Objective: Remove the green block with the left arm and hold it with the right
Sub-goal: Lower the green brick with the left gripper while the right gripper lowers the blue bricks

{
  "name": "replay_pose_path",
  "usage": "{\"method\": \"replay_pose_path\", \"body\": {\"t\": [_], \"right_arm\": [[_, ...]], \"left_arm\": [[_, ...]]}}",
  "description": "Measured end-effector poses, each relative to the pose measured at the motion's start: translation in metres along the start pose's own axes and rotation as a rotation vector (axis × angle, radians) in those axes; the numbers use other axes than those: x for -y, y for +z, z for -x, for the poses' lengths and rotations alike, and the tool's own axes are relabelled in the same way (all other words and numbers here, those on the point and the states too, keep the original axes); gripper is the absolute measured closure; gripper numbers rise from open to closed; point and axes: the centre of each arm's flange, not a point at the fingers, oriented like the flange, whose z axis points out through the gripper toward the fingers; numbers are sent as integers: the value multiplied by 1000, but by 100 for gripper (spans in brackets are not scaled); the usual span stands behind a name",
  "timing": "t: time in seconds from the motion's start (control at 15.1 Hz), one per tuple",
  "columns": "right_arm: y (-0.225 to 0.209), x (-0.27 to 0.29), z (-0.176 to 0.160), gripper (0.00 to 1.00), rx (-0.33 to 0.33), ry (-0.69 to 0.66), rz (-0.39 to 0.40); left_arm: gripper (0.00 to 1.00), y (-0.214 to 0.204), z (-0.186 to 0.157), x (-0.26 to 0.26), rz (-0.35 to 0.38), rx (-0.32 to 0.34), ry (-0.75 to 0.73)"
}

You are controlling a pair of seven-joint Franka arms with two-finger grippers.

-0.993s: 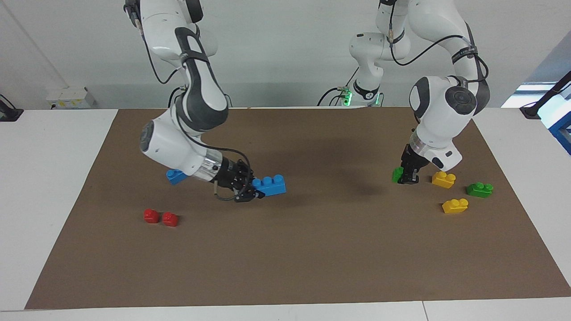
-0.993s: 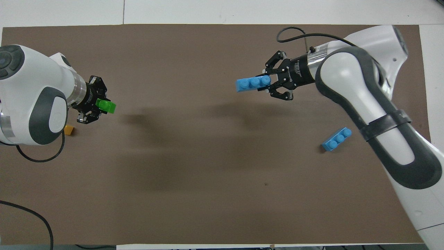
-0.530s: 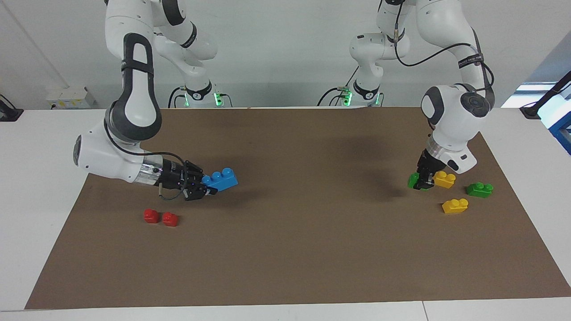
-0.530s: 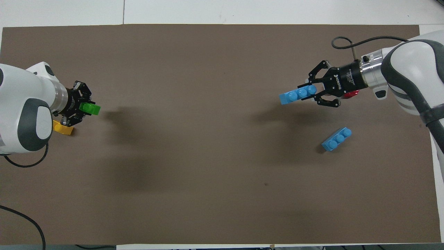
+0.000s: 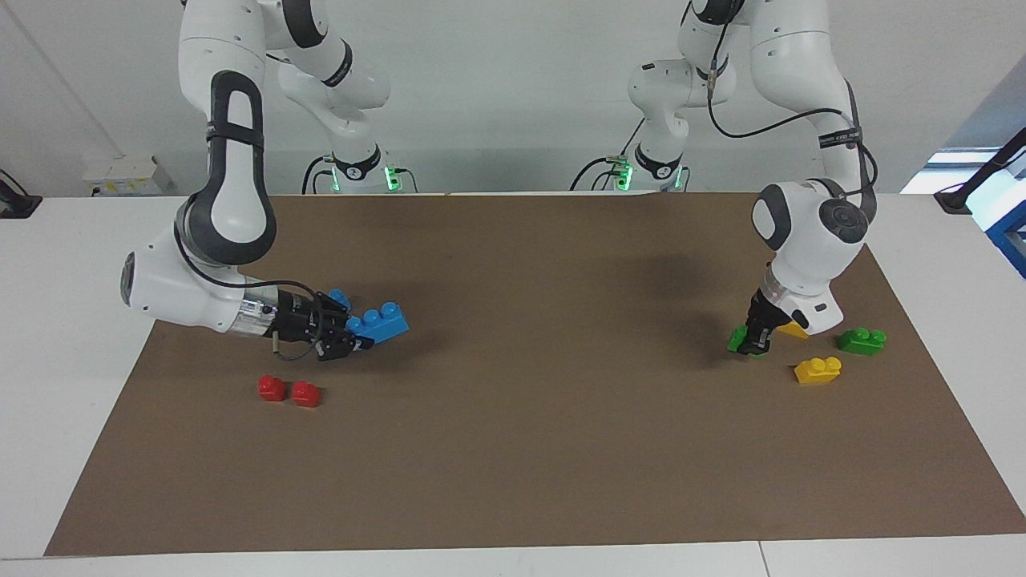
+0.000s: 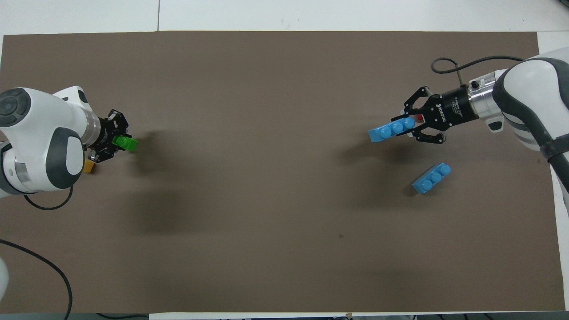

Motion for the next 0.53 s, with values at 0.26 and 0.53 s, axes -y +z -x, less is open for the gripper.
{"method": "replay_pose_path", "body": {"t": [0.26, 0.53], "right_arm": [[-10, -18, -32, 65, -6, -18, 3], [-6, -29, -54, 65, 6, -52, 10]], "left_arm": [[64, 3, -4, 2, 0, 3, 21], [64, 4, -8, 3, 19, 24, 54]]}}
